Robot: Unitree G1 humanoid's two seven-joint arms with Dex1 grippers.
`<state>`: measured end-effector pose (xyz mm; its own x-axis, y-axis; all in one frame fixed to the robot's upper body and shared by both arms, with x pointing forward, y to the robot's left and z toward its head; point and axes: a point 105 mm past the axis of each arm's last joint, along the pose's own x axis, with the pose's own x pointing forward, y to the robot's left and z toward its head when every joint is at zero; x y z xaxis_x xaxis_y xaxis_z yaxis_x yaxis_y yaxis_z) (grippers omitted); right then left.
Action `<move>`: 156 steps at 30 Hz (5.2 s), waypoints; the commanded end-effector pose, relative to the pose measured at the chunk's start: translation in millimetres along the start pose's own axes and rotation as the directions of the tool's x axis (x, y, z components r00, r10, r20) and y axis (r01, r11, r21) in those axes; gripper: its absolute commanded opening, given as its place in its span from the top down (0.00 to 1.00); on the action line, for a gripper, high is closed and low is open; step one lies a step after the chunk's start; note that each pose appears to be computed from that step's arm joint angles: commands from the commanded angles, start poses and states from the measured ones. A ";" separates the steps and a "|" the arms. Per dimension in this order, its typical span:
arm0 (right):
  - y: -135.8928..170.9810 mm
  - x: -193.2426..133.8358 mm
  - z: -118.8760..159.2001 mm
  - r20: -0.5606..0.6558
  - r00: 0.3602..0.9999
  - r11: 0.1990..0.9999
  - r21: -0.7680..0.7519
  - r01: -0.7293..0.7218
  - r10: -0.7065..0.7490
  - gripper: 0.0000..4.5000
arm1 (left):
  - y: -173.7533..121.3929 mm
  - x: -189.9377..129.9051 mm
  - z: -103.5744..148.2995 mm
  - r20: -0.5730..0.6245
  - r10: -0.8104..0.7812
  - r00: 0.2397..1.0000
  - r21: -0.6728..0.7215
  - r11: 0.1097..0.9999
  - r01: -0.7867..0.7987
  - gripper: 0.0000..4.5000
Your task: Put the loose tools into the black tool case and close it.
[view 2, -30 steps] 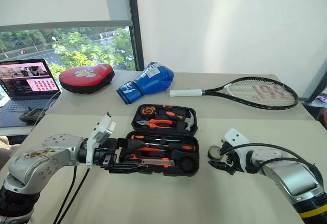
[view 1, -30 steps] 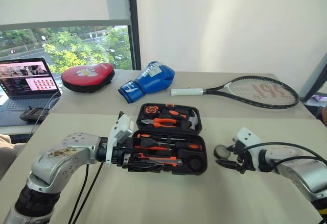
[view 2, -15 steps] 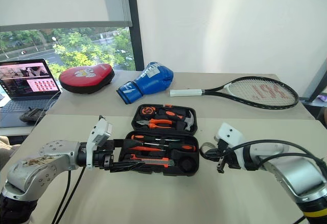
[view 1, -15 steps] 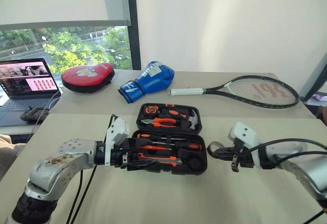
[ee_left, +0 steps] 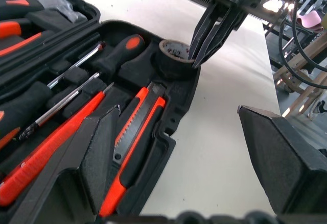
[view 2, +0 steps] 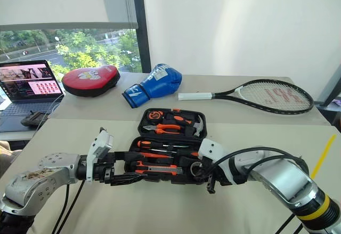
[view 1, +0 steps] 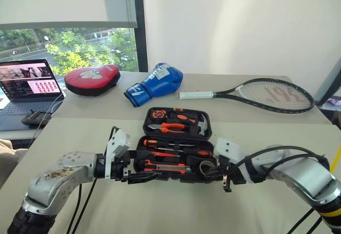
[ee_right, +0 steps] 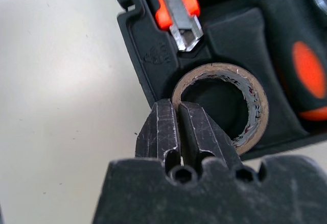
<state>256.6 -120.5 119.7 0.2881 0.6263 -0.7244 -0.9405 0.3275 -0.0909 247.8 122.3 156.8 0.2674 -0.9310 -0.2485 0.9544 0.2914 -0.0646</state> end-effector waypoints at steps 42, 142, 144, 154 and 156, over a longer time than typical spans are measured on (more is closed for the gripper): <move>-178.9 14.3 26.7 0.142 0.806 0.621 0.718 0.316 -0.574 0.22 | 192.0 24.8 2.5 -0.211 0.657 0.724 -0.294 0.663 -0.688 0.28; -6.1 25.0 33.7 0.211 0.914 0.865 0.448 0.226 -0.348 0.14 | 64.7 41.5 9.2 -0.199 -0.069 0.978 0.231 0.966 0.115 0.52; -4.3 19.6 36.5 0.232 0.910 0.868 0.449 0.213 -0.343 0.14 | 65.3 40.5 7.9 -0.201 -0.064 0.978 0.232 0.966 0.111 0.52; 5.9 11.8 46.4 0.247 0.919 0.890 0.416 0.184 -0.306 0.14 | 65.0 40.8 2.0 -0.217 -0.054 0.975 0.219 0.970 0.103 0.52; 6.1 13.0 47.0 0.242 0.922 0.890 0.418 0.184 -0.304 0.14 | 64.3 40.8 1.0 -0.219 -0.055 0.974 0.218 0.970 0.104 0.52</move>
<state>264.6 -79.4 133.5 0.5845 0.6411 -0.4973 -0.6980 0.7098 0.0948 323.0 102.3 149.7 0.1846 -0.8854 -0.4266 0.9813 0.1418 0.1304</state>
